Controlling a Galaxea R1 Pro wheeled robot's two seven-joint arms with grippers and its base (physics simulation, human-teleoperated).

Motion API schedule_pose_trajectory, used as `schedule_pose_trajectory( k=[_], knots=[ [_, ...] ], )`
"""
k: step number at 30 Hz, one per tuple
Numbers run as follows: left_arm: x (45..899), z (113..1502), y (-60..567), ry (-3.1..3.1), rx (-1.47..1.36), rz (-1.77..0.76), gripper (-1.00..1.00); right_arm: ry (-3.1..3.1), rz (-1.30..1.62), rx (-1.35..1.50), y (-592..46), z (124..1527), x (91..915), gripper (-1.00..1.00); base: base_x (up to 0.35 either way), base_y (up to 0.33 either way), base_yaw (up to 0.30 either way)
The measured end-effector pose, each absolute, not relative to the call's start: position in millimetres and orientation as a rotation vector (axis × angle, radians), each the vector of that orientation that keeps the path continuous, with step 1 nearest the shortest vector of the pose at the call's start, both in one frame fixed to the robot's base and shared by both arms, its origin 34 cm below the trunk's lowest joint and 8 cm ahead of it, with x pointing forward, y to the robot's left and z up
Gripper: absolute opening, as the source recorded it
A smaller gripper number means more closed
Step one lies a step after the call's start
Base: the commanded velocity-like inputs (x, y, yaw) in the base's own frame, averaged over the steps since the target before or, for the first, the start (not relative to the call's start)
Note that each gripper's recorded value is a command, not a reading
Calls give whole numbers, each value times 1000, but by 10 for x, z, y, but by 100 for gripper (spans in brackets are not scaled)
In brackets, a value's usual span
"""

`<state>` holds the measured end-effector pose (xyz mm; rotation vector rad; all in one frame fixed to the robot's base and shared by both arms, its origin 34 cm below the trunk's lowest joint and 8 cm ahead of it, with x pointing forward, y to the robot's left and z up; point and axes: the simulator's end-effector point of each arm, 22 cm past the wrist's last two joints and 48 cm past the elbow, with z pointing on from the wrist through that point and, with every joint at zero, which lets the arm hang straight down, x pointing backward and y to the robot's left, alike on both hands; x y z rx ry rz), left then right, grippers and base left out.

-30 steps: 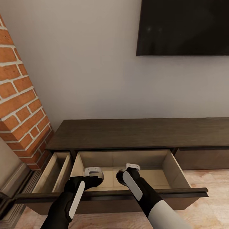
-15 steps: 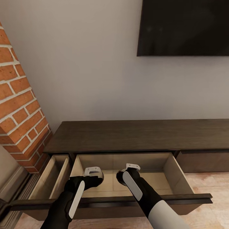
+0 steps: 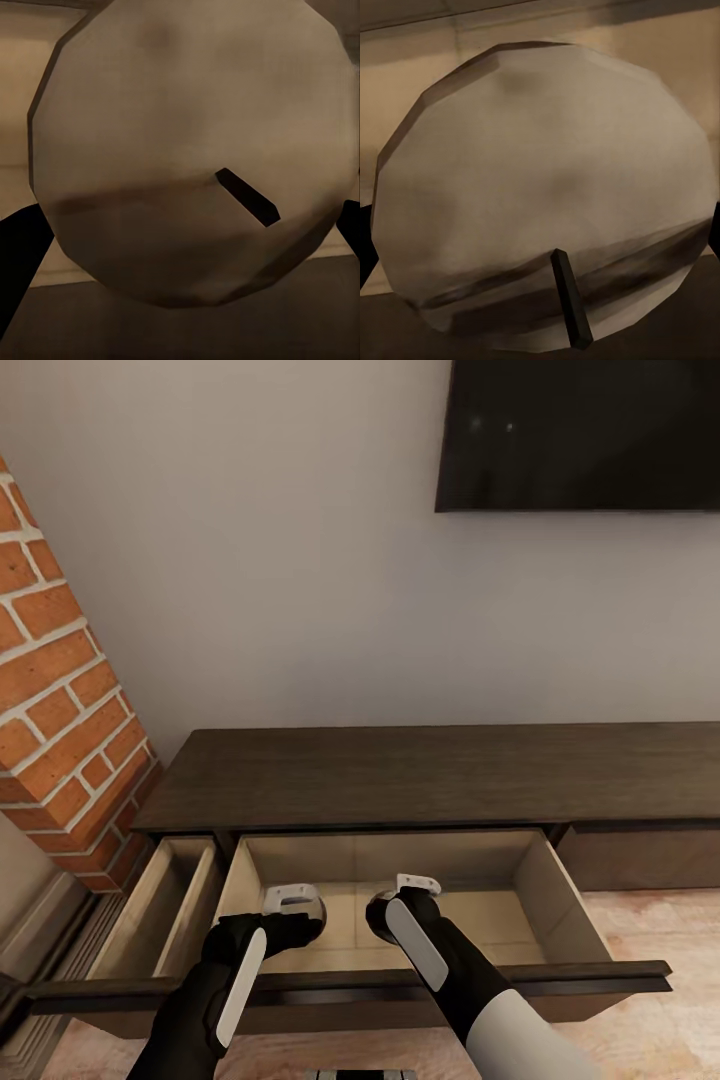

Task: Place each of the two pumpkins and all three candles from the living room inside a cabinet in the living room (use any cabinet), then make sure every cabinet is closed, and position the cauldron so it is next to a table in the living room.

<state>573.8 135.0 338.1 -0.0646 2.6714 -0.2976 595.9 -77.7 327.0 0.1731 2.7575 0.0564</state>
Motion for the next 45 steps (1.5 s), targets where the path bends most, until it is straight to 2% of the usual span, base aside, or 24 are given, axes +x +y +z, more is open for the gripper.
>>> schedule_pose_trajectory(
  k=[35, 36, 43, 44, 45],
  knots=[
    [5704, 3264, 1348, 2692, -69, -300, -100, 2775, 46, 117, -700, 3147, 5891, -100, 32, 0, 0],
    [5705, 3264, 1348, 2692, -69, -301, -100, 2775, 47, 117, -700, 3147, 5891, 100, 0, 0, 0],
    [5702, 3269, 1346, 2694, -71, -304, -100, 2775, 48, 117, -698, 3147, 5892, 100, 0, 0, 0],
    [5700, 3269, 1346, 2695, -70, -303, 100, 2775, 48, 117, -697, 3147, 5891, 100, 0, 0, 0],
    [5699, 3268, 1349, 2696, -70, -301, 100, 2775, 48, 117, -698, 3147, 5891, 100, 0, 0, 0]
  ],
)
